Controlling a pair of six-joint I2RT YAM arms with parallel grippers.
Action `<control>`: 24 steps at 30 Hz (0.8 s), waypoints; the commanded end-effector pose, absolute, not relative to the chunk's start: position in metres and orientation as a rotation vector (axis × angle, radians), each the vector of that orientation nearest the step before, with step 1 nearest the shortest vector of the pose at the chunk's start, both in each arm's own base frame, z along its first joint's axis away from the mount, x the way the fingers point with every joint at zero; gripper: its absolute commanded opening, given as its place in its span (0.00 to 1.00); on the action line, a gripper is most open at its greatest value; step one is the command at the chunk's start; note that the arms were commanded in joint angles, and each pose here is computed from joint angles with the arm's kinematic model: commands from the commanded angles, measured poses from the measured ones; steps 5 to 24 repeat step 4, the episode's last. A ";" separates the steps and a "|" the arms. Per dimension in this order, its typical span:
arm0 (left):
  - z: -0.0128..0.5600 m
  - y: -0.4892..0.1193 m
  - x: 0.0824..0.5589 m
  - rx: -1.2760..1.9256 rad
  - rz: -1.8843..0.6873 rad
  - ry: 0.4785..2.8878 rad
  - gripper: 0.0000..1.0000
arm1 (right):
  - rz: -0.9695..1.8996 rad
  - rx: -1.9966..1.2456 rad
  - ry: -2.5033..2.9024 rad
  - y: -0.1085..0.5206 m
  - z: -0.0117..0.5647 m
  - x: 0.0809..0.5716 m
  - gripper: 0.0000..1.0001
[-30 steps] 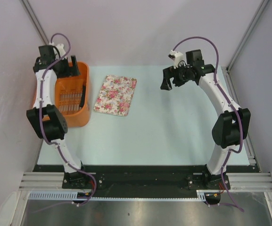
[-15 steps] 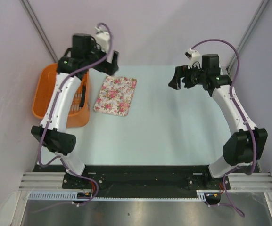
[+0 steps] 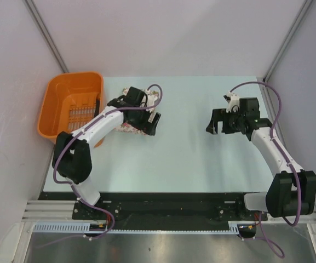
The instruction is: Place the utensils on the paper napkin and roll it up
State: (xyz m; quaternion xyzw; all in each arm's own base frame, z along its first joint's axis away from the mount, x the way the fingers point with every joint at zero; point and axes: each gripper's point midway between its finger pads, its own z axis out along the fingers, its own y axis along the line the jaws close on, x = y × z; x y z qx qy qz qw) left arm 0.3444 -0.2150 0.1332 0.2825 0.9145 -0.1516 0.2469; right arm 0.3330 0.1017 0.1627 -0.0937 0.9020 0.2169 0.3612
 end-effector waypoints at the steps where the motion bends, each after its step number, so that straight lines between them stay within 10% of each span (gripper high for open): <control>1: 0.164 -0.210 0.357 0.659 -0.380 2.338 1.00 | 0.506 -0.255 2.174 0.098 0.192 0.339 1.00; 24: 0.178 -0.203 0.356 0.643 -0.354 2.275 1.00 | 0.494 -0.259 2.136 0.096 0.200 0.331 1.00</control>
